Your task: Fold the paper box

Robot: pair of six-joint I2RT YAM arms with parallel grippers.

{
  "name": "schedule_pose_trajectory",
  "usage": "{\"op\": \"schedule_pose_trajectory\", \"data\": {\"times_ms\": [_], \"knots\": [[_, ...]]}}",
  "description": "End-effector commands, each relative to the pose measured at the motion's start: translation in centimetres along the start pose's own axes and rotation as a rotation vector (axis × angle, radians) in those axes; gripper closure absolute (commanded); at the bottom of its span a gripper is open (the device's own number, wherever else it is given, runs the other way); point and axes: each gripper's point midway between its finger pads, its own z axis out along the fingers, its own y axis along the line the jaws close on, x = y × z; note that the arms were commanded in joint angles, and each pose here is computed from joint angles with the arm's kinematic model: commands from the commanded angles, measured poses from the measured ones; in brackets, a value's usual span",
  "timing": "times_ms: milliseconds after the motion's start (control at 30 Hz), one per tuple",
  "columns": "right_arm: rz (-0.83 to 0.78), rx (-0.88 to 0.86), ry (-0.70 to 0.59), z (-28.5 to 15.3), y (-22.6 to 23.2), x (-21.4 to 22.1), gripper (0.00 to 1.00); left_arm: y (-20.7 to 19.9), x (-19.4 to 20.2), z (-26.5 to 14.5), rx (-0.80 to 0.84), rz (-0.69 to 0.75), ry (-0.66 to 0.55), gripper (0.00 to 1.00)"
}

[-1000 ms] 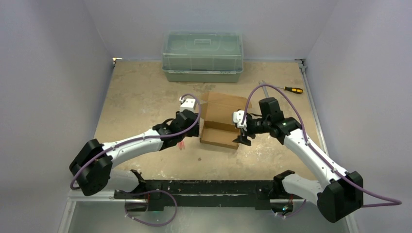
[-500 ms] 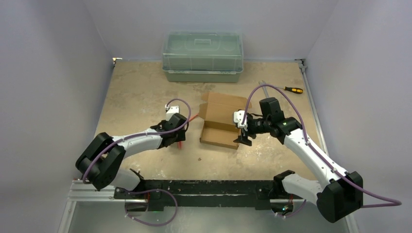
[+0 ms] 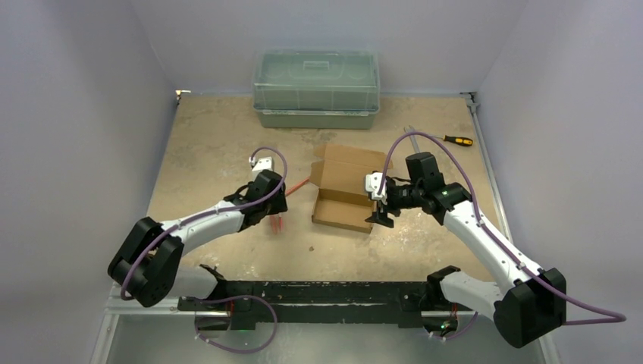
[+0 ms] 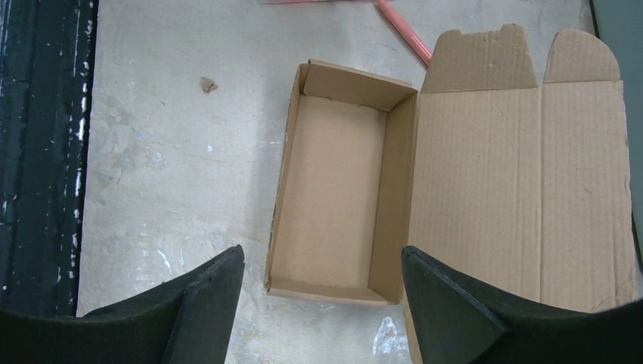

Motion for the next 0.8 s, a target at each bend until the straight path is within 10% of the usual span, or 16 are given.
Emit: {"op": "schedule_pose_trajectory", "data": {"times_ms": [0, 767], "knots": [[-0.026, 0.002, -0.024, -0.6, -0.5, -1.3, 0.21, 0.3, -1.0, -0.6, 0.033, -0.044, -0.033, 0.52], [-0.024, -0.009, -0.027, -0.5, -0.3, -1.2, 0.21, 2.9, 1.8, 1.4, -0.086, -0.047, 0.073, 0.83]]}}
